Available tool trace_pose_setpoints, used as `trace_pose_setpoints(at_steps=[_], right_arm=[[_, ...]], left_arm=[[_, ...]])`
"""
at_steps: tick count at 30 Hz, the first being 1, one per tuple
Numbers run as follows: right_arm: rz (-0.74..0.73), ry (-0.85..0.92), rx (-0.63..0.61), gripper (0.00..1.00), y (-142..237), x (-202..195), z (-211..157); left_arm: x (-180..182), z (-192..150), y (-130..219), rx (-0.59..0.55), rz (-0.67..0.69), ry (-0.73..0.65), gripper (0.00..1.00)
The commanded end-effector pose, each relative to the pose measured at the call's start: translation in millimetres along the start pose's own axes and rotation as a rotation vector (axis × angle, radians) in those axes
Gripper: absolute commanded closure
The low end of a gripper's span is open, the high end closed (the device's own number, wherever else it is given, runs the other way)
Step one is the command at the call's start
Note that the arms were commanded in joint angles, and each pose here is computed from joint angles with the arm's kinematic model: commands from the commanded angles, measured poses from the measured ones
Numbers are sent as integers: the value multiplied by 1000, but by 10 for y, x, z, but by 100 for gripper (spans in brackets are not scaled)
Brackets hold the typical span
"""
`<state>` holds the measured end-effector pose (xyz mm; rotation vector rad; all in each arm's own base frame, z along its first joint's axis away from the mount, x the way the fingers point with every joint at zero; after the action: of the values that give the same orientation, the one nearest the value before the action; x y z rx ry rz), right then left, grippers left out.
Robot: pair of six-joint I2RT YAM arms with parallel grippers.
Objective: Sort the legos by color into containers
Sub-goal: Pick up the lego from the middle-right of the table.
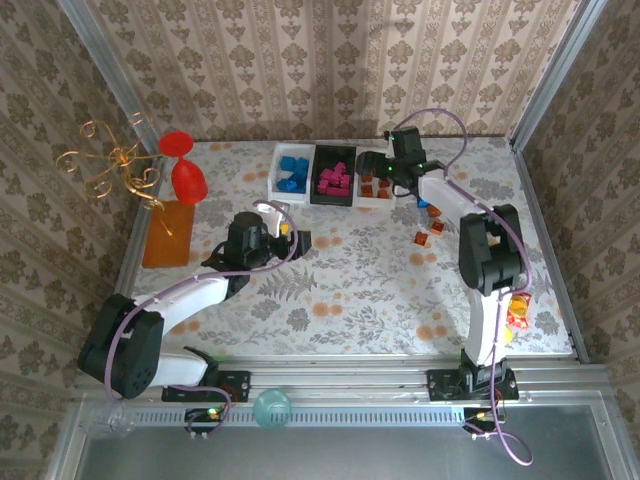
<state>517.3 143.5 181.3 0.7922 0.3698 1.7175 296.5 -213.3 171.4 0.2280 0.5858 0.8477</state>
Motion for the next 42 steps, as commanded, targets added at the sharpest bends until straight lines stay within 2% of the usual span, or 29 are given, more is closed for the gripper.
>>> trace_pose_setpoints(at_steps=[1, 11, 19, 28, 42], right_arm=[[-25, 51, -63, 9, 440, -15, 49], [-185, 95, -10, 3, 1169, -390, -776], [-314, 45, -36, 0, 1565, -666, -1219], [-338, -28, 70, 0, 1447, -809, -1677], [-380, -54, 169, 3, 1139, -809, -1923]], left_arm=[[-33, 11, 10, -8, -33, 13, 26], [-265, -68, -131, 28, -175, -35, 25], [-303, -207, -254, 67, -163, -66, 13], [-349, -279, -345, 107, -196, -61, 1], [-388, -368, -475, 150, -213, -30, 0]])
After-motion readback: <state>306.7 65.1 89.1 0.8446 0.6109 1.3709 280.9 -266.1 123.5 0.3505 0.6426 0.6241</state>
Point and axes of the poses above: each hand's point on the last joint's axis, 136 mm out from that joint toward the fingers, its own y axis back along the fingers, its own x axis along the line the jaws close on, z = x × y, the point moved 4 cm from there along y, back along the fingers, and after that the axes turned 4 degrees about y, right-handed, at the moved point
